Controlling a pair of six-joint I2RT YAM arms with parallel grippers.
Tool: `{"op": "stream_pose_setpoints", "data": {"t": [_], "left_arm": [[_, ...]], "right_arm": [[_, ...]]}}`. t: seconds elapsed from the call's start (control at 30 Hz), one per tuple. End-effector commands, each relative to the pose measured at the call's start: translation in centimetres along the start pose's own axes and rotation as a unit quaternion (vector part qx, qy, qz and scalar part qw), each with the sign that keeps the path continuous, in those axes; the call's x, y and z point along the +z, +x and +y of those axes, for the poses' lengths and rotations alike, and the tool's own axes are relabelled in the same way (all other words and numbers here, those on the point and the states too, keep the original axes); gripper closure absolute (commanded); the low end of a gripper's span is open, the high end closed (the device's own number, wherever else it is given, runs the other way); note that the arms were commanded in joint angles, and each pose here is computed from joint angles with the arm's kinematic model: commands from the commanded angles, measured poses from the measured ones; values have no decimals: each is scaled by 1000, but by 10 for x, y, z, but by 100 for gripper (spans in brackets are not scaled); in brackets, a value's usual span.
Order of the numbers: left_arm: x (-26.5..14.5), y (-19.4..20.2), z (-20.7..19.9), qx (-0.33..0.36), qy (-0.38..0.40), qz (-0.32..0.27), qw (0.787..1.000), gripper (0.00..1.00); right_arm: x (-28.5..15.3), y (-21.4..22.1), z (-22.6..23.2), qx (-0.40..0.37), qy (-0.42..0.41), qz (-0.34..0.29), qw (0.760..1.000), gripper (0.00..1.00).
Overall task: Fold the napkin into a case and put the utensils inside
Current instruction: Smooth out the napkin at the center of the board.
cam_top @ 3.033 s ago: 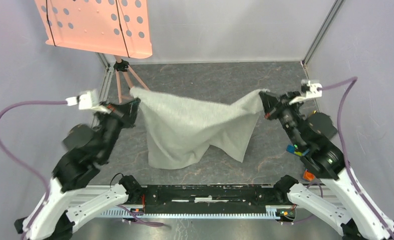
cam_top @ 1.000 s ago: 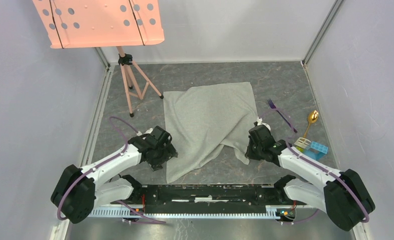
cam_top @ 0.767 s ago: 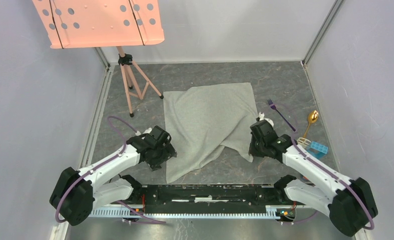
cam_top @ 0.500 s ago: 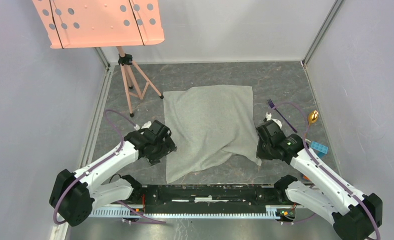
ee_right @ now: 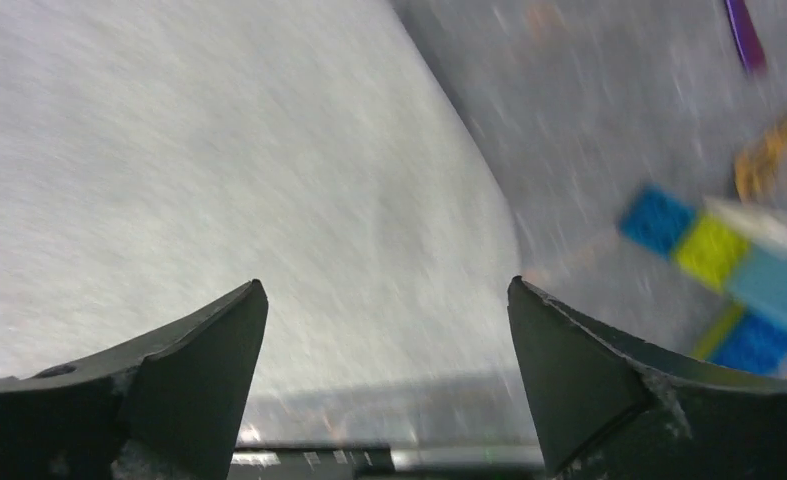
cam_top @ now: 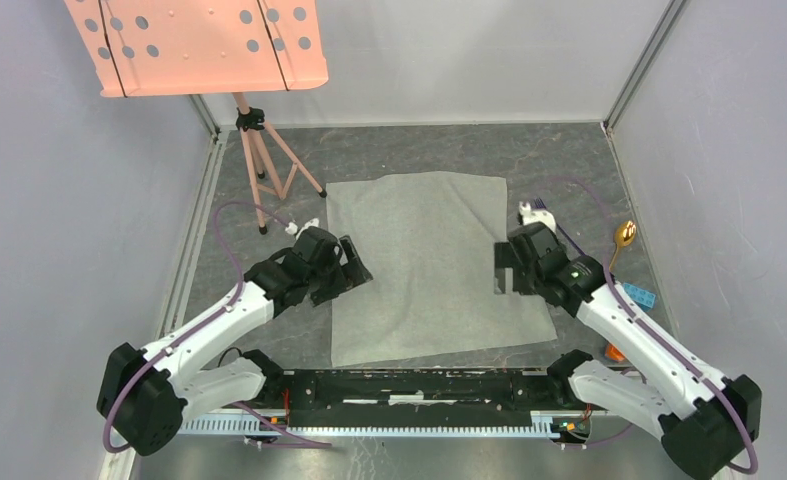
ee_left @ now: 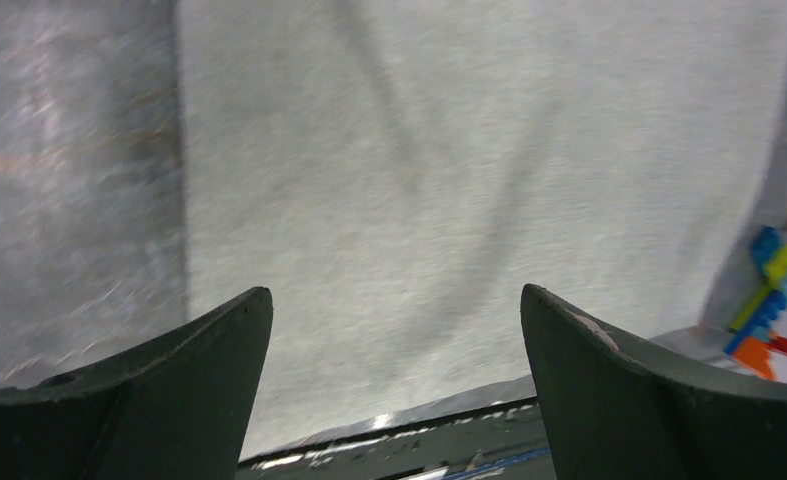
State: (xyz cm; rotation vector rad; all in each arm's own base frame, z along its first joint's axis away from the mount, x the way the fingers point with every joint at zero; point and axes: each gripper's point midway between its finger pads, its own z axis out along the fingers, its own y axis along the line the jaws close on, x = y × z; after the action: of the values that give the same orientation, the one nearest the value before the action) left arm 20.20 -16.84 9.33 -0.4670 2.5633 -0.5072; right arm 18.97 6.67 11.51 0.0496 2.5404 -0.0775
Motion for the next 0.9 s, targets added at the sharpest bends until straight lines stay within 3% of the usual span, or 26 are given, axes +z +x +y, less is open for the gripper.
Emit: {"op": "stream_pose_setpoints", "data": {"t": [0.0,0.2,0.3,0.37,0.6,0.87], "left_arm": [[-1,-44,-64,18,117,-76,990,0],[25,-65,-87,16,119,-92,989,0],[34,-70,-91,19,118,-90,989,0],[41,-76,-87,15,109,-86,990,0],[67,-94,-75,-15,78,-99,992,0],[96,-103,-48,-16,20,-100,995,0]], "right_arm": [[-2,-125,63,-35,-123,-204,970,2],[64,-220,83,29,-184,-247,951,2],[108,-245,83,57,-199,-224,952,2],[134,-249,92,72,-236,-201,948,2],[198,-246,79,87,-235,-173,952,2],[231,-244,67,98,-204,-166,960,3]]}}
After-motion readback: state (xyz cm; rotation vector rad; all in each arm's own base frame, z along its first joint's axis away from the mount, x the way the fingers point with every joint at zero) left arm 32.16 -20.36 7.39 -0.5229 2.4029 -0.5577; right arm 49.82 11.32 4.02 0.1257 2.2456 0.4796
